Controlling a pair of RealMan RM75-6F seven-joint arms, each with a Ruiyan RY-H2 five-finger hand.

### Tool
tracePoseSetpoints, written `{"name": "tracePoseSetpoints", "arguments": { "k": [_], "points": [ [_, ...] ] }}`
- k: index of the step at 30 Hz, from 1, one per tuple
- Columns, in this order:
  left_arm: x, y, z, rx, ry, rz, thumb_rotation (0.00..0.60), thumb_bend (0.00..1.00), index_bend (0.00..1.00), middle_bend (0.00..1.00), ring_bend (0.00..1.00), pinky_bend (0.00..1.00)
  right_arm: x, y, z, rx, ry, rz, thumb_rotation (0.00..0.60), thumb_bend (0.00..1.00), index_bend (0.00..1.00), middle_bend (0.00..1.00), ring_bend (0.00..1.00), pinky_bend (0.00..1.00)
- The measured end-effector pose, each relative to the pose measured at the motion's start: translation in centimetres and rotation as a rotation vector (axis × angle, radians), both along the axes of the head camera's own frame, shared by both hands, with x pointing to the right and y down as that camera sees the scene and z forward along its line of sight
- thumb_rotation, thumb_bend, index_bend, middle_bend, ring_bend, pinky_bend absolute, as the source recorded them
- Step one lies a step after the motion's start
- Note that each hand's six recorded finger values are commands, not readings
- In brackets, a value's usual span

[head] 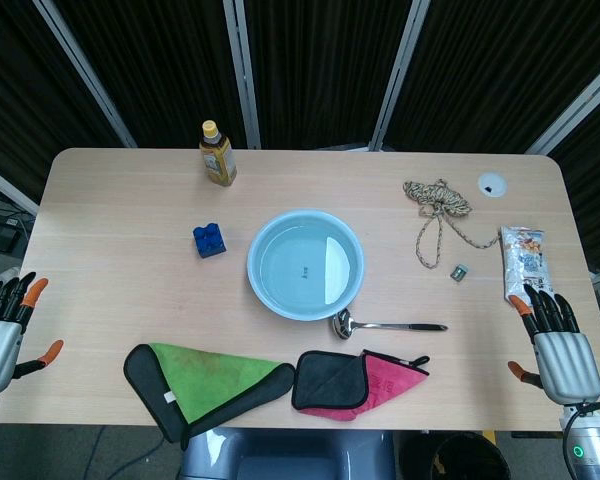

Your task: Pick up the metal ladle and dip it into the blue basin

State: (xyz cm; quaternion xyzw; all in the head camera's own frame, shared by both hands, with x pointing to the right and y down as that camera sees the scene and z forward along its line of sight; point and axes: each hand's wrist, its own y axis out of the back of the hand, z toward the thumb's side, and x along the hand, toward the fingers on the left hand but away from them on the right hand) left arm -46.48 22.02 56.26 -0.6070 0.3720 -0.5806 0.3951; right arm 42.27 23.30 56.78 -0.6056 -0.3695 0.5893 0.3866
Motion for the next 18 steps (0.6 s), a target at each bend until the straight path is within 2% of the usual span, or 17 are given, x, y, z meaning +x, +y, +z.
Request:
{"name": "tracePoseSetpoints", "arguments": {
  "k": [11, 18],
  "points": [
    [0.7, -0.1, -0.4, 0.018, 0.05, 0.027, 0.492, 0.26, 0.0, 0.0, 0.0, 0.0, -0.3, 0.5, -0.5, 0.008, 0.002, -0.018, 0.6, 0.03, 0.01, 0.0, 0.0, 0.0],
    [0.7, 0.0, -0.4, -0.007, 0.073, 0.03, 0.49, 0.25, 0.0, 0.0, 0.0, 0.0, -1.4, 1.4, 1.1, -0.082, -0.037, -0.059, 0.6, 0.05, 0.22, 0.0, 0.0, 0.0]
  ]
}}
